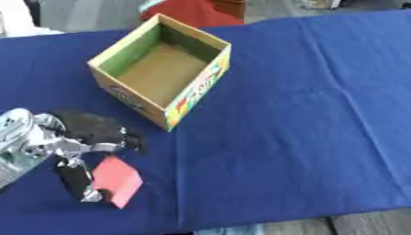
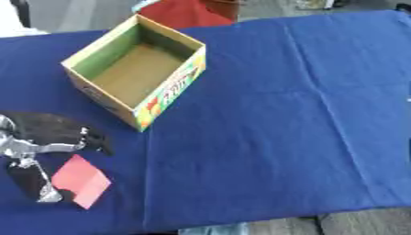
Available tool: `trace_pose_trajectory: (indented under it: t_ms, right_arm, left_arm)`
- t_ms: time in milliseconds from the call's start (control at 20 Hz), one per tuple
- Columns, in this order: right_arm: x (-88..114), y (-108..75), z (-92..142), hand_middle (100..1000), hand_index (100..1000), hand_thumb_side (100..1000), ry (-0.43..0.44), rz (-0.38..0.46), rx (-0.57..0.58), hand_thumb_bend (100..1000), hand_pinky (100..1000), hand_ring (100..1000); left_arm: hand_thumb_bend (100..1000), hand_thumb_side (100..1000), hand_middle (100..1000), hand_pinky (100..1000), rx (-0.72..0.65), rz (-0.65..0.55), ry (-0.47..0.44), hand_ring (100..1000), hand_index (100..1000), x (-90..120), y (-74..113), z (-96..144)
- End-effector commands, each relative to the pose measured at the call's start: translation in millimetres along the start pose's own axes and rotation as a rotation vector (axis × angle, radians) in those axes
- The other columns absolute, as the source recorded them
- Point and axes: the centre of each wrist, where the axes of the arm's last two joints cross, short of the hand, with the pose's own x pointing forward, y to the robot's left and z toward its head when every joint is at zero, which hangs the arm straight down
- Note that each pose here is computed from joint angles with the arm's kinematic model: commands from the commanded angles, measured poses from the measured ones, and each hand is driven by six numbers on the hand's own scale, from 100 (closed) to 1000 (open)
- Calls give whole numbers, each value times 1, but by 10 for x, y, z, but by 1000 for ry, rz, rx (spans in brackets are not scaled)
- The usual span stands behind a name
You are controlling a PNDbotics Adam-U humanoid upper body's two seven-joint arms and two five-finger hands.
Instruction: Pick up objects on the table and place them in the box.
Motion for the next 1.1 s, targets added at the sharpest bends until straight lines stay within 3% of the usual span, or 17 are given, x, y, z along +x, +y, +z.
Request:
trace_pose_trajectory:
  t_ms: [50,250,350,400,550,650,950,1100]
  right_arm:
    - [60,-30,-63,853,773,1000,-30,0,-4,100,684,741]
    - [58,-31,-57,853,772,1000,-27,1,-4,100,683,741]
    - [57,-30,-55,853,772,1000,-25,0,-5,100,683,741]
    - [57,-32,-55,853,772,1000,-25,1,-6,100,683,741]
    - [53,-39,-53,853,772,1000,-22,4,-9,100,683,741]
    - [52,-41,-50,854,772,1000,-21,5,-10,100,683,741]
    - [46,-50,-42,854,772,1000,-16,9,-15,100,683,741]
    - [45,-56,-43,853,773,1000,-17,13,-14,100,684,741]
  left_arm:
    - [375,143,846,839,-8,-23,21,909,915,-25,-12,-40]
    - [372,137,811,799,11,-43,21,873,894,-12,24,-22]
    - [350,116,736,652,4,-46,29,754,867,-22,14,-34]
    - [287,100,643,528,1,-45,30,638,833,-26,6,-43]
    - [101,100,495,373,-3,-26,26,494,697,-36,-10,-57]
    - [100,100,432,298,9,-15,20,434,620,-30,6,-34]
    - [100,100,349,210,62,20,22,354,528,-46,44,46]
    - [100,100,347,204,91,45,-6,351,533,-28,100,121]
